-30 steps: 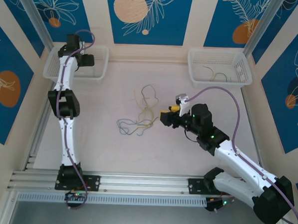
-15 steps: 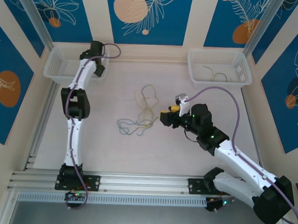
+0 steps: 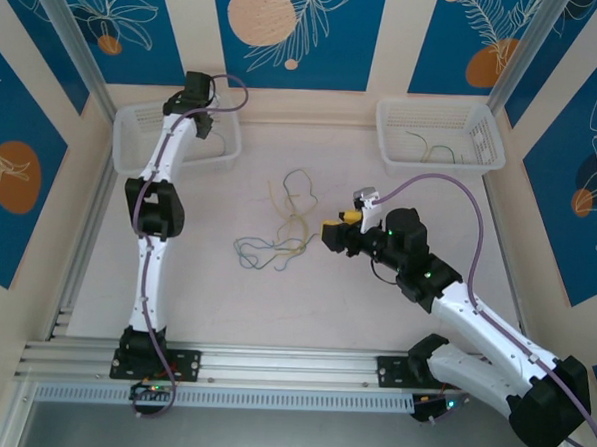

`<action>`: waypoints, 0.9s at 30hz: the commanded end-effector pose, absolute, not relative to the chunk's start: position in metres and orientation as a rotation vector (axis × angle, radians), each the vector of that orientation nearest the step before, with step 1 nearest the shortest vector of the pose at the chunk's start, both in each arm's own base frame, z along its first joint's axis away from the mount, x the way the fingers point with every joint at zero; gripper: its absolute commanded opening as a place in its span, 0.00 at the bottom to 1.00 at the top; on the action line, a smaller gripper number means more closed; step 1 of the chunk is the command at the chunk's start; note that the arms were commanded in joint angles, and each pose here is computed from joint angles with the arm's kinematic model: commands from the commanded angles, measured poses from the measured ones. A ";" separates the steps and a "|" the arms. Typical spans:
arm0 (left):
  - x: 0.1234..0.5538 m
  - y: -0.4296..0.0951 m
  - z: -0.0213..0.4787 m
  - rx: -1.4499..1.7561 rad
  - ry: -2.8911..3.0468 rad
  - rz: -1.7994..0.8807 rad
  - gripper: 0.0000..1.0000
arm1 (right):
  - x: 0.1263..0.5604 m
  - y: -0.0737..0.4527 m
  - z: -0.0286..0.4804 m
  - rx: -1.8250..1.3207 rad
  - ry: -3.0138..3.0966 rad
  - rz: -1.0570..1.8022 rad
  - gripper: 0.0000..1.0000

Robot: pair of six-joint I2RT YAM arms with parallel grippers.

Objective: Untangle the cables

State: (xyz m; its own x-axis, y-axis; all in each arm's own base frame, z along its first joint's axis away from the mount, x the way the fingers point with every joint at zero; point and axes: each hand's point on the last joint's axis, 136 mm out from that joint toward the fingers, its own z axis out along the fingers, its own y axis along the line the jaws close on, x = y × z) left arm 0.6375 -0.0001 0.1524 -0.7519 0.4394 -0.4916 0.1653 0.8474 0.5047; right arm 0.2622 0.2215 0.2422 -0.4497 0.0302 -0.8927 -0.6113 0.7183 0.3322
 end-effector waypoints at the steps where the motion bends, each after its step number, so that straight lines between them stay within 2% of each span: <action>1: 0.628 0.008 0.201 0.282 2.365 0.417 0.70 | 0.261 0.222 0.245 -0.451 1.893 0.800 0.63; 2: 0.625 0.007 0.203 0.253 2.371 0.340 0.72 | 0.261 0.223 0.245 -0.454 1.897 0.797 0.63; 3: 0.622 0.006 0.207 0.212 2.372 0.242 0.82 | 0.261 0.223 0.245 -0.457 1.900 0.793 0.63; 4: 0.619 0.006 0.211 0.168 2.375 0.143 0.88 | 0.261 0.223 0.246 -0.462 1.899 0.792 0.63; 8: 0.606 -0.003 0.230 0.030 2.374 -0.182 0.85 | 0.261 0.224 0.251 -0.464 1.890 0.798 0.63; 12: 0.591 -0.016 0.248 -0.089 2.374 -0.467 0.74 | 0.263 0.227 0.251 -0.468 1.898 0.803 0.63; 14: 0.586 -0.011 0.250 -0.185 2.388 -0.509 0.62 | 0.263 0.229 0.250 -0.476 1.899 0.812 0.63; 16: 0.582 -0.012 0.254 -0.172 2.387 -0.521 0.59 | 0.264 0.231 0.249 -0.477 1.899 0.819 0.63; 17: 0.581 -0.011 0.255 -0.174 2.389 -0.505 0.54 | 0.265 0.232 0.248 -0.476 1.902 0.823 0.63; 18: 0.579 -0.013 0.260 -0.152 2.378 -0.514 0.35 | 0.265 0.233 0.248 -0.476 1.901 0.825 0.63; 19: 0.577 -0.016 0.268 -0.127 2.362 -0.527 0.21 | 0.265 0.234 0.249 -0.477 1.898 0.827 0.63; 23: 0.564 -0.031 0.305 -0.047 2.286 -0.548 0.14 | 0.266 0.236 0.248 -0.481 1.902 0.828 0.63; 25: 0.553 -0.039 0.333 0.005 2.238 -0.502 0.04 | 0.266 0.236 0.250 -0.482 1.896 0.830 0.63; 27: 0.542 -0.051 0.359 0.059 2.184 -0.488 0.00 | 0.267 0.237 0.252 -0.481 1.890 0.832 0.63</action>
State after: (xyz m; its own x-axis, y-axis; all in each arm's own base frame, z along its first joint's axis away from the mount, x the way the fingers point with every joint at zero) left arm 0.5675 -0.0259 0.2845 -0.7260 -0.1859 -0.6621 0.0921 0.9278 -0.3614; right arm 0.2665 0.2296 0.2299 -0.4822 0.0039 -0.8760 -0.6117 0.7144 0.3399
